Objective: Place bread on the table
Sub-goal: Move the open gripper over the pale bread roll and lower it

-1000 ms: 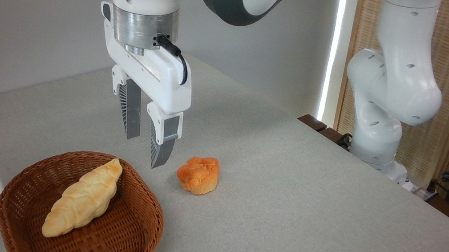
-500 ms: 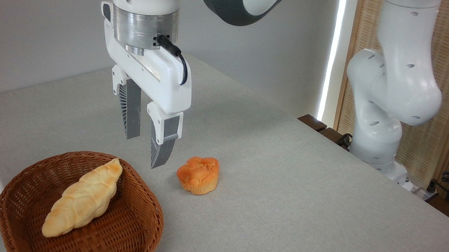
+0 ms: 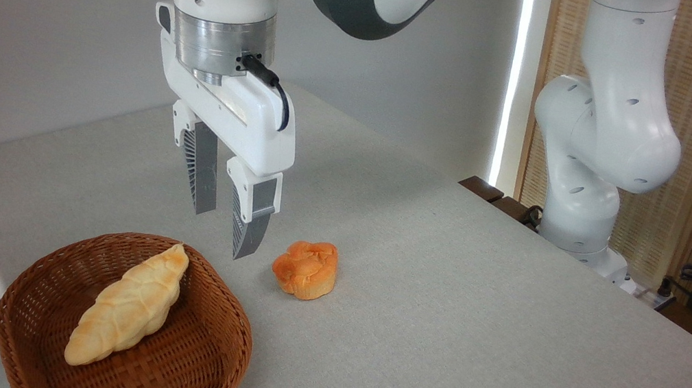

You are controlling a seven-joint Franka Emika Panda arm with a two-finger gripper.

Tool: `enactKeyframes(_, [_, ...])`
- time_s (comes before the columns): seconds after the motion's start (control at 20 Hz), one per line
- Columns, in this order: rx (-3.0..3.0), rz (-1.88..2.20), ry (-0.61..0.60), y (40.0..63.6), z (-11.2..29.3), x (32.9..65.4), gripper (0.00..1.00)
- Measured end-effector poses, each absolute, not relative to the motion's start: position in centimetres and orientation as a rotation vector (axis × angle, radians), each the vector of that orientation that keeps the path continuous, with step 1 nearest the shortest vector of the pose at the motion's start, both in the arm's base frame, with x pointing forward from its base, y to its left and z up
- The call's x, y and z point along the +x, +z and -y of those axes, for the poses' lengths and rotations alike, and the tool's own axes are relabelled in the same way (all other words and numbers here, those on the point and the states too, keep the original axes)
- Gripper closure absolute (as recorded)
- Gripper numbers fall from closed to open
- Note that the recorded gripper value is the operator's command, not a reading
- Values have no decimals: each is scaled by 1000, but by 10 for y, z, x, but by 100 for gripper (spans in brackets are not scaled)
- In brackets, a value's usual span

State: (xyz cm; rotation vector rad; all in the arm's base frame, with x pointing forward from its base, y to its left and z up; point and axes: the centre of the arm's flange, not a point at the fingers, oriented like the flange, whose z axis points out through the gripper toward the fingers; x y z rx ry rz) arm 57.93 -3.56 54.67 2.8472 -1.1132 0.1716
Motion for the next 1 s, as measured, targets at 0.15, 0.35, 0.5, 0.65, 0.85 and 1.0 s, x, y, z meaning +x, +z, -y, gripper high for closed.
enactKeyframes(0.15, [2843,1115,154,544,36,578,0])
enactKeyframes(0.35, [2836,1131,135,533,45,582,0])
enactKeyframes(0.5, [2857,974,181,524,52,591,0])
enactKeyframes(0.65, [2920,717,210,512,65,602,0])
enactKeyframes(0.85, [2963,496,261,494,84,616,0])
enactKeyframes(1.0, [2965,485,303,476,99,627,0])
